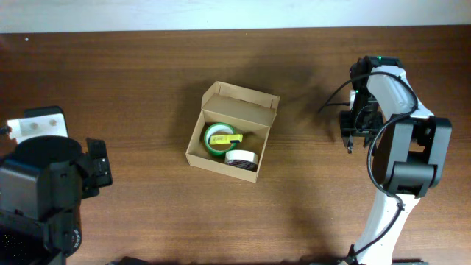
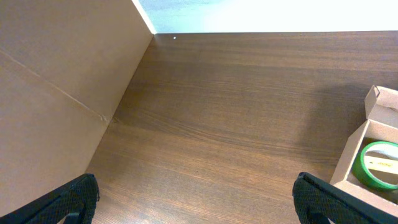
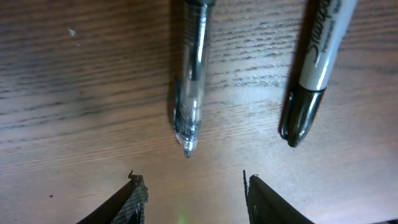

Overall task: Pack container
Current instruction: 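Lower the right gripper onto the clear pen and grasp it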

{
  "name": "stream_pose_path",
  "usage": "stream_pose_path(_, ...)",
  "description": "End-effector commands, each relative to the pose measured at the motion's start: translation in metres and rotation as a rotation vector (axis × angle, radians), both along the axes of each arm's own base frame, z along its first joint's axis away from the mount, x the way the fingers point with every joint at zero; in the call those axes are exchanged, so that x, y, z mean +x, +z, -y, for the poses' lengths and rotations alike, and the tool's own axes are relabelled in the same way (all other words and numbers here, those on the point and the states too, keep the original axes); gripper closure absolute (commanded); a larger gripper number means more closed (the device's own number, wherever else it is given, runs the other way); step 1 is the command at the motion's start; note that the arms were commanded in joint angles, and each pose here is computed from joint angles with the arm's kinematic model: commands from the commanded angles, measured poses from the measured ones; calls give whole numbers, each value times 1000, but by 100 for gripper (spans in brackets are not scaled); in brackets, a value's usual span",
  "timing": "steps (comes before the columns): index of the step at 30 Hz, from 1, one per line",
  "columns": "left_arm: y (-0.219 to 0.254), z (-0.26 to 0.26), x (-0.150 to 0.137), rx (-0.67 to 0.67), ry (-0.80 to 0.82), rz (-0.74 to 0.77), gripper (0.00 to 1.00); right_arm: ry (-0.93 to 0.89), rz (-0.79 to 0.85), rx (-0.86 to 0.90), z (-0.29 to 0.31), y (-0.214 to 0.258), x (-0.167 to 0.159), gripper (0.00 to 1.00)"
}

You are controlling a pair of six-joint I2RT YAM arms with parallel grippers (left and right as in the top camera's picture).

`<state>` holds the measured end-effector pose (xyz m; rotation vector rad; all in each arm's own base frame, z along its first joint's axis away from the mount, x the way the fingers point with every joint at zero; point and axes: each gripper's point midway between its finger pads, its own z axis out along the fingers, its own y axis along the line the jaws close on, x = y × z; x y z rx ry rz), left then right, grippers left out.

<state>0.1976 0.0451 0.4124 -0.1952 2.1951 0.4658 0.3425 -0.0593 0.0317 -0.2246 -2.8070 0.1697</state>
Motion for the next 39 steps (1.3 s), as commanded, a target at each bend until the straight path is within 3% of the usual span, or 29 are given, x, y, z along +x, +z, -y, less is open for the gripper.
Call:
stream_pose_path(1,-1,-1,1,-6,14,2,1,9,21,43,-8,-3,5,49)
stream_pose_path(17,-2,-1,1,-6,14,0,0,9,129,81,-14,-12,30,49)
stream_pose_path(35,-2,-1,1,-5,14,0,1,-14,97,86,-8,-34,14,49)
stream_pose_path(39,-2,-1,1,-5,14,0,1,-14,99,87,-8,-34,14,61)
